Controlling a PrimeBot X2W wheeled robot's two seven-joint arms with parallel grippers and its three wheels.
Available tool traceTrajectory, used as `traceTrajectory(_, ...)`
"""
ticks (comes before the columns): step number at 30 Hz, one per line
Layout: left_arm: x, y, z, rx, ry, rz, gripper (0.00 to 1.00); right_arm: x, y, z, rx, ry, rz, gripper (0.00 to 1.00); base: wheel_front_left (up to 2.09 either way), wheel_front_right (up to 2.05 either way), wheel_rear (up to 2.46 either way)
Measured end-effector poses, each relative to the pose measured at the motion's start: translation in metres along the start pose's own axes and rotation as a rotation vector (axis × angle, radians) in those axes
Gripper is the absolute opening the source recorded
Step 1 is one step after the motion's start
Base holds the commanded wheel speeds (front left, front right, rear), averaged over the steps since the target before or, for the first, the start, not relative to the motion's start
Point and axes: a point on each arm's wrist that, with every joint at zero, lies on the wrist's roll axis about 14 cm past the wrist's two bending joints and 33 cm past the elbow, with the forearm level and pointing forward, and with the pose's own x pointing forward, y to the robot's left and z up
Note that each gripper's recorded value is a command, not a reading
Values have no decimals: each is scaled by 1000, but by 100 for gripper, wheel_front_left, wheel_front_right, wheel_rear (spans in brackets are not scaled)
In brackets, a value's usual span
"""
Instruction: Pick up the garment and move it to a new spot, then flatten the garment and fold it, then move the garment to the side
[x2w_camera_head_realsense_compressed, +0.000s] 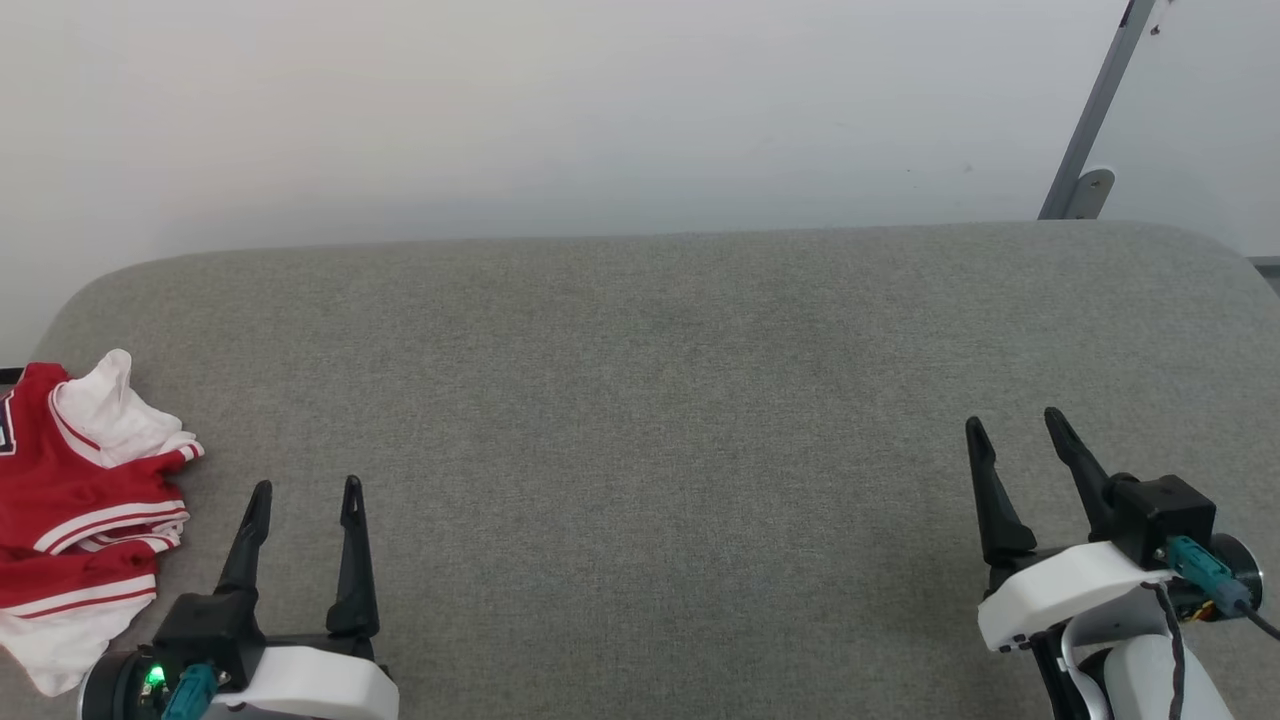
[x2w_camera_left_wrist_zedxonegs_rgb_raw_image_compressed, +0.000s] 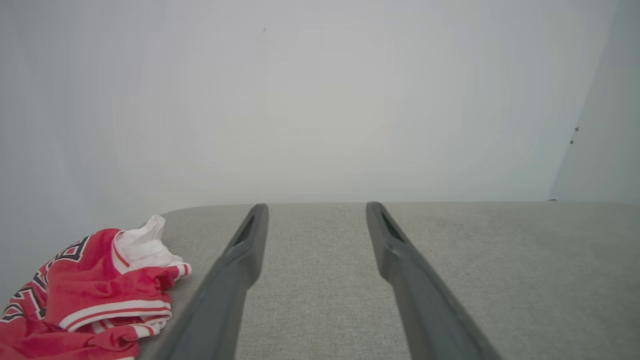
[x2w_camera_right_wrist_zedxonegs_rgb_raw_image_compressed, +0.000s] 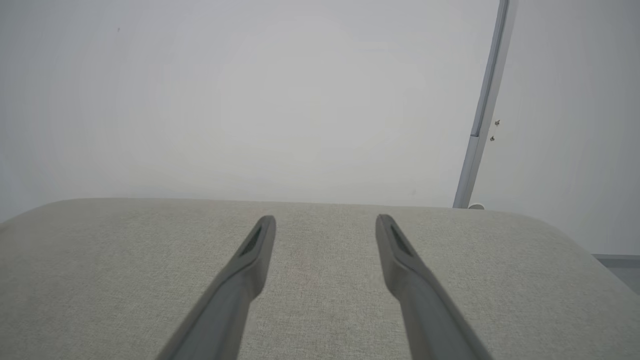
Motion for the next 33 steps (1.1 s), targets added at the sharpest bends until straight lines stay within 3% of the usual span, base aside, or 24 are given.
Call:
traceTrajectory(13,-1,-3,10,54,-47,-11,100,0,3,7,-94,-29,19,100,0,0,0)
traceTrajectory(33,-6,2,0,-24,-16,-2,100,4,9,10,-95,-40,34,100,0,0,0)
